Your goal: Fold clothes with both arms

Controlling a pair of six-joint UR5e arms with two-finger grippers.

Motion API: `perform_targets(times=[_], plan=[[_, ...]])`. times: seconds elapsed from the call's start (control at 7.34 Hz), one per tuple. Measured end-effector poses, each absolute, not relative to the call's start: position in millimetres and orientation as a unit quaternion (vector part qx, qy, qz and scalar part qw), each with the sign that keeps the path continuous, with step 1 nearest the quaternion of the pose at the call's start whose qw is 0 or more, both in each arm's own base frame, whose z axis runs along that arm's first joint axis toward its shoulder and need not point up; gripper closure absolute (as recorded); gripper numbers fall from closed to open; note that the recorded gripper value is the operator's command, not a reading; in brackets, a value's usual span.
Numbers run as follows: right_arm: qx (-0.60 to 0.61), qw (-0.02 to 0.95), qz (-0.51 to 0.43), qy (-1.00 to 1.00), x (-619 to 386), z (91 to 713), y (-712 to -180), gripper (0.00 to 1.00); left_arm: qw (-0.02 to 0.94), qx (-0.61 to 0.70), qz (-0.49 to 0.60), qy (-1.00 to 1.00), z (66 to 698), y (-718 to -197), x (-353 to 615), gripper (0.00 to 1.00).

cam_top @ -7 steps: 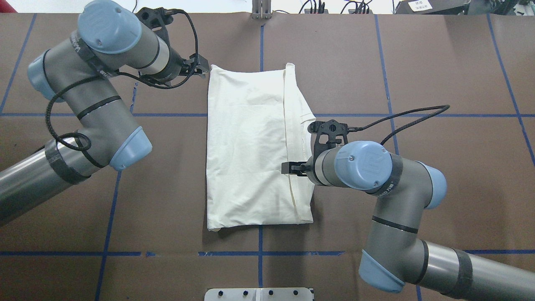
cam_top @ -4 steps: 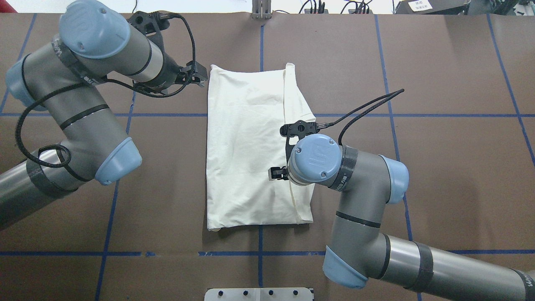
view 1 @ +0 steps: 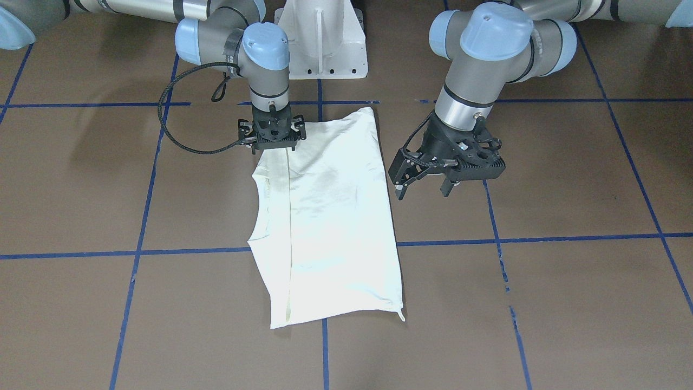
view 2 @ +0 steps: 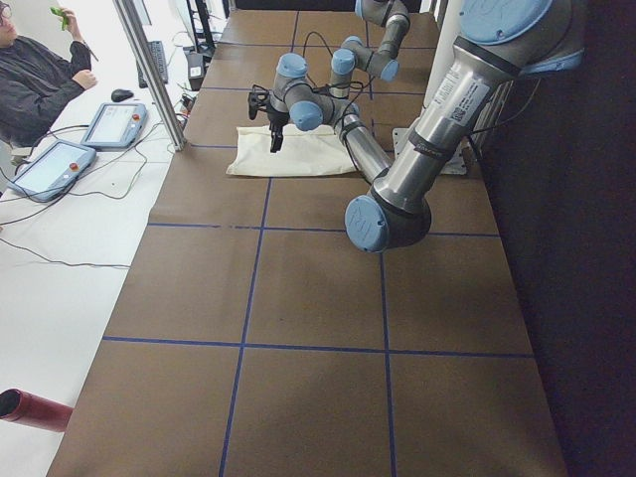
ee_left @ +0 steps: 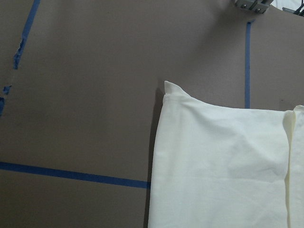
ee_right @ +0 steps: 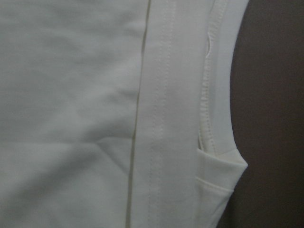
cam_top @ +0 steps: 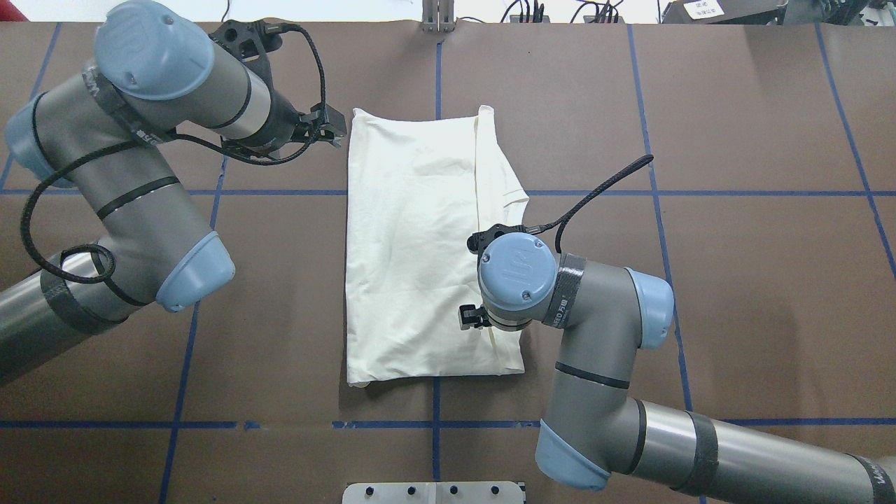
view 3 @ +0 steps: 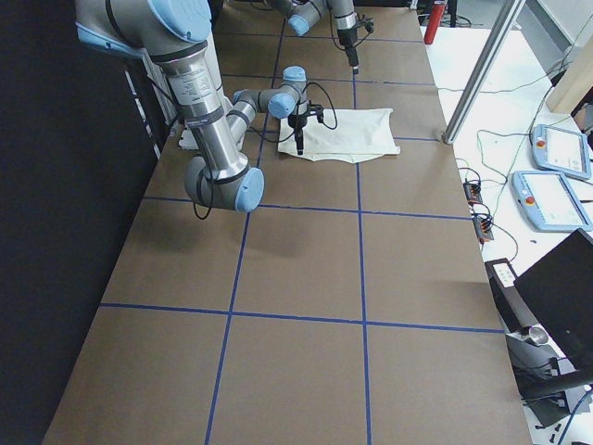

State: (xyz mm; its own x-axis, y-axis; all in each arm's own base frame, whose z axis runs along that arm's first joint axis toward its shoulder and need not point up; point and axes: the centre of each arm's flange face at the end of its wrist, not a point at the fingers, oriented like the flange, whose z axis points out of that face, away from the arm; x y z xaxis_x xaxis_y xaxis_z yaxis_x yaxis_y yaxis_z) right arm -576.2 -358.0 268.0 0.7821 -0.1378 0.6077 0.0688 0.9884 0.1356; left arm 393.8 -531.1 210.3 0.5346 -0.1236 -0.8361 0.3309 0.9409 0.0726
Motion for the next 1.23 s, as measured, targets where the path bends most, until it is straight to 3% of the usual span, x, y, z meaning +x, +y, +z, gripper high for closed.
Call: perform_targets(times=[1.23], plan=[[0.009, 0.958, -0.063, -0.281, -580.7, 283.9, -347.6, 0.0, 0.868, 0.111, -0.131, 0.466, 209.0, -530.8, 393.9, 0.0]])
